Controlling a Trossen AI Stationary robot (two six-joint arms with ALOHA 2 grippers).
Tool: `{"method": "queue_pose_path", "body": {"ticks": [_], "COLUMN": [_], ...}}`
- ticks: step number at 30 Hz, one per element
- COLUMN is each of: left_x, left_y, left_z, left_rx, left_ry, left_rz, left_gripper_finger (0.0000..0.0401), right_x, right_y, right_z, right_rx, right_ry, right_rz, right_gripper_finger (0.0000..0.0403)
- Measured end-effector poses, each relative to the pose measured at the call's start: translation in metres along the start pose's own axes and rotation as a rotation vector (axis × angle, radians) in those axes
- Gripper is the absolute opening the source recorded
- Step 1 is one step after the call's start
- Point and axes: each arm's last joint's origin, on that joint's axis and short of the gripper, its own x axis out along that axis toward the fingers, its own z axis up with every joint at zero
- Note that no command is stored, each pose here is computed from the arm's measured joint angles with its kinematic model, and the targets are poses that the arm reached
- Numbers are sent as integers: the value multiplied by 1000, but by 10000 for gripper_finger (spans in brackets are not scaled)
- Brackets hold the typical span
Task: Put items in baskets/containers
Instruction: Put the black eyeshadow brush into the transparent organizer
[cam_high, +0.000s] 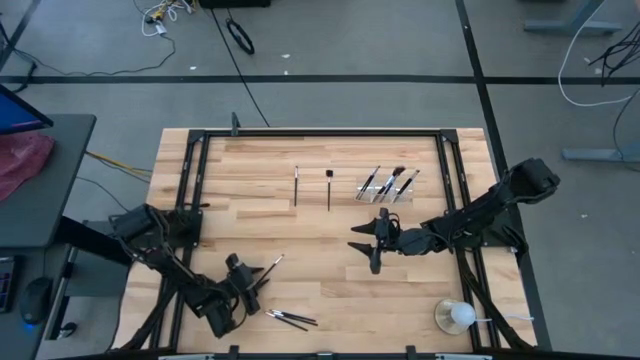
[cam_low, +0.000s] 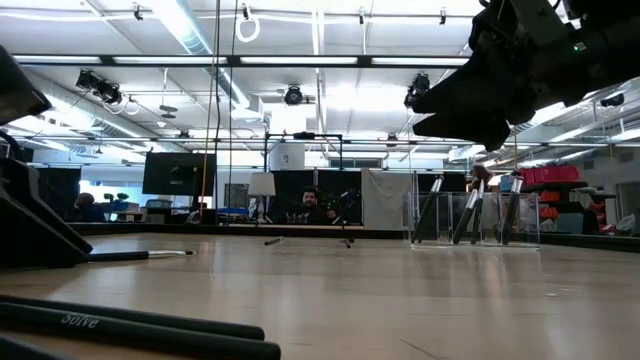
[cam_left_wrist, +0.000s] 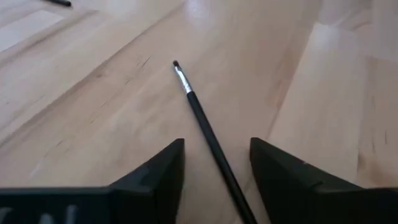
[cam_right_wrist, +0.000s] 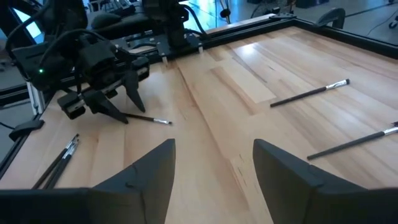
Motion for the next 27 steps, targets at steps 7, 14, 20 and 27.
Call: {"method": "queue_pose_path", "body": {"ticks": [7,14,20,27], "left_x": [3,12,19,21], "left_y": [7,12,13,10], "left_z": [-4,0,6,41], "left_rx": [55,102,52,-22], "left_ry": [4,2,-32,-147], "left_rz": [-4,38,49,52], "left_gripper_finger": [71,13,13,12], "right_x": [0,0,0,0], "right_y": [0,0,0,4], "right_z": [0,0,0,-1], "right_rx": [3,2,9,8], "right_ry": [-3,-3,-2,46], "right_rz": [1,2,3,121], "right_gripper_finger": [217,217,217,217]}}
